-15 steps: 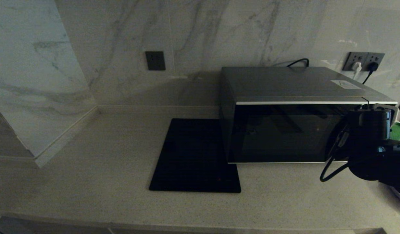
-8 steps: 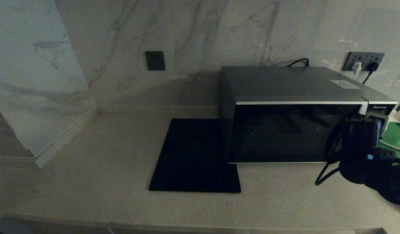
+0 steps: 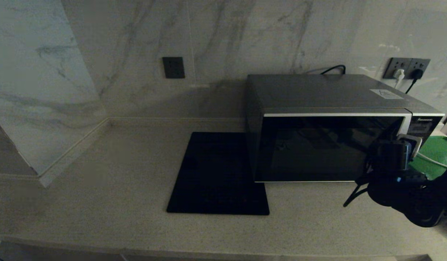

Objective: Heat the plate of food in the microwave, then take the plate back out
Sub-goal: Open the microwave oven

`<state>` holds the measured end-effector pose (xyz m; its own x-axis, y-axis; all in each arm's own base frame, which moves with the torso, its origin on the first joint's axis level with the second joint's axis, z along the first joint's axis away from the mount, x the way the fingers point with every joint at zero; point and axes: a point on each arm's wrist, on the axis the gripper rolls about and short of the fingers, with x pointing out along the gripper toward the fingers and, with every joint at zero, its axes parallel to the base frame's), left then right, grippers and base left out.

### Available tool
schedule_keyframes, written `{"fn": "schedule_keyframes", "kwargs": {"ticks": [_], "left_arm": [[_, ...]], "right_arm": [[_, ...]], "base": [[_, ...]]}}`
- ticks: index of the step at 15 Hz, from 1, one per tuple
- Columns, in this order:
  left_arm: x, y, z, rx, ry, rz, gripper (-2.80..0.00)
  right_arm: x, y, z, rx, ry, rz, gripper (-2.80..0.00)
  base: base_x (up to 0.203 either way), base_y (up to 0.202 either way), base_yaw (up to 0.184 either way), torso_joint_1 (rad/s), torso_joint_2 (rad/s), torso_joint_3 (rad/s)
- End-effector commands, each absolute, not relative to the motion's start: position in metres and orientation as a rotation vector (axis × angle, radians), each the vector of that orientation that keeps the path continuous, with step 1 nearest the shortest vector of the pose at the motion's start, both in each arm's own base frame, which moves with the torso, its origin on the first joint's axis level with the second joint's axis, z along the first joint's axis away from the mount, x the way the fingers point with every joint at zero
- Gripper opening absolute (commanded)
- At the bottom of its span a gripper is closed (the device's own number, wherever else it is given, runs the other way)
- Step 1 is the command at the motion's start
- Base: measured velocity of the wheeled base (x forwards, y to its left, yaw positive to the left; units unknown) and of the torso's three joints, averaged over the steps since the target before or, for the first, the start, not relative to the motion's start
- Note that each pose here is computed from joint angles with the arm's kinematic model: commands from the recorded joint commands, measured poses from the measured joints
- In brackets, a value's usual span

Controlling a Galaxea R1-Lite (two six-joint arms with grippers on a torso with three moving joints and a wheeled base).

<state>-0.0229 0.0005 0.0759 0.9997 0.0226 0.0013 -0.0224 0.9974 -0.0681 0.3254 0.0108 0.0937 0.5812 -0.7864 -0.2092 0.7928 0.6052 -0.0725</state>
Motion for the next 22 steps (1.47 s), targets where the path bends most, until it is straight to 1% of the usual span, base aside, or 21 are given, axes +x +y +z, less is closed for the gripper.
{"fn": "schedule_keyframes", "kwargs": {"ticks": [1,8,9,10,22], "left_arm": [[-0.0229,0.0005,0.0759,-0.069,-0.002,0.023,-2.80],[-0.0229,0.0005,0.0759,-0.069,-0.002,0.023,-2.80],[-0.0229,0.0005,0.0759,-0.069,-0.002,0.023,-2.80],[-0.0229,0.0005,0.0759,-0.069,-0.002,0.023,-2.80],[-0.0229,0.0005,0.0759,-0.069,-0.002,0.023,-2.80]], "right_arm": [[0.3297,0.0076,0.0878,0.025,0.237,-0.941,0.00],[0.3341,0.0047,0.0877,0.033,0.229,-0.950,0.00],[0.3335,0.0050,0.0877,0.031,0.230,-0.949,-2.62],[0.3323,0.0051,0.0863,0.026,0.237,-0.949,-2.80],[0.3257,0.0042,0.0821,0.037,0.209,-0.975,-2.80]], "base": [[0.000,0.000,0.000,0.000,0.00,0.000],[0.000,0.000,0.000,0.000,0.00,0.000],[0.000,0.000,0.000,0.000,0.00,0.000],[0.000,0.000,0.000,0.000,0.00,0.000],[0.000,0.000,0.000,0.000,0.00,0.000]]}}
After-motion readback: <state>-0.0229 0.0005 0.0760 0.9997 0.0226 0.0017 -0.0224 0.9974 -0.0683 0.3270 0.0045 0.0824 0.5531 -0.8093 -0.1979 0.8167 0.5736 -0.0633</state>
